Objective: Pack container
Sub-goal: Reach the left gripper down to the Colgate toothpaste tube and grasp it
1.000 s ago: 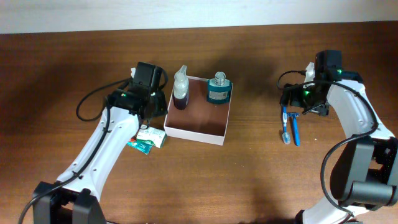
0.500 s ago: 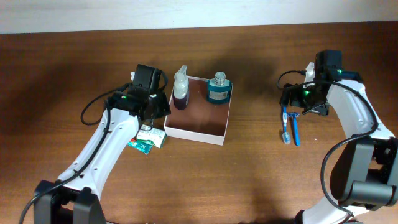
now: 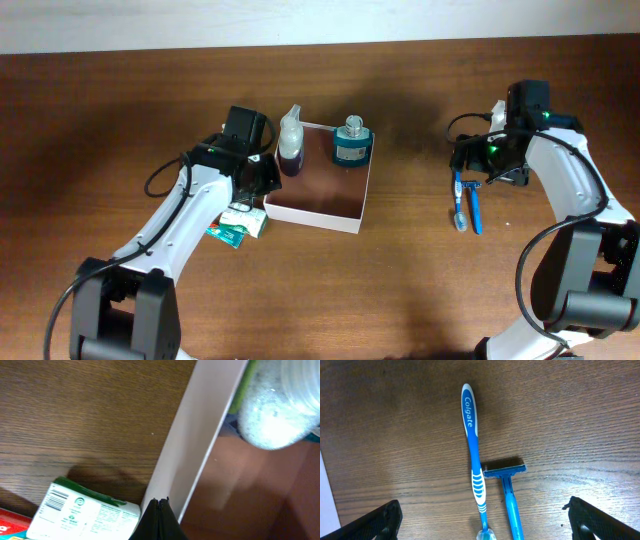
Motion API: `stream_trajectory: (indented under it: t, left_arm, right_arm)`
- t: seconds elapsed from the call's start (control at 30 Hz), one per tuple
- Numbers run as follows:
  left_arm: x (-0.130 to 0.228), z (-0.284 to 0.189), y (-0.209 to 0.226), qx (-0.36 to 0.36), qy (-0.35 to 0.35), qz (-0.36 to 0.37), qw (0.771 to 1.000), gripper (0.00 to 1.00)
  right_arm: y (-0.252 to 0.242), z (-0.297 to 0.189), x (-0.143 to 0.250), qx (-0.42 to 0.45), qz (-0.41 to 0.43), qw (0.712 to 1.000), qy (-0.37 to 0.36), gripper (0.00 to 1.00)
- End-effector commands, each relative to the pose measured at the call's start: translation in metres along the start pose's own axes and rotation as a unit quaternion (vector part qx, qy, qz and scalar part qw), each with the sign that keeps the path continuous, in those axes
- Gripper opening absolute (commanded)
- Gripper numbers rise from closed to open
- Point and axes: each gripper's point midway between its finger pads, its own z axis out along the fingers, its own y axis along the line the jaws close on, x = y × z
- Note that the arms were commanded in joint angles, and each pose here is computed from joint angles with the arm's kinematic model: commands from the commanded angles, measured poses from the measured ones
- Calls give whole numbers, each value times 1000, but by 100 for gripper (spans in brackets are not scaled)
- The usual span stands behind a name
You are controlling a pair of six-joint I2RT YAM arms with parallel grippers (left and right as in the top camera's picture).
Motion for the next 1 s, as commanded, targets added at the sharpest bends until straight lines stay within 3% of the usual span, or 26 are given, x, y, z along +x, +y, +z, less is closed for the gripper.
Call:
stream_trajectory:
  t: [0.0,0.97]
  left_arm:
    - [10,3,-4,17,25,-8,1000,1]
    - [37,-3,-31,94,93,-9,991,0]
  right_arm:
    - [1,-10,-6,2,-6,1000,-17,99]
    - [1,-10,-6,2,-6,1000,-17,98]
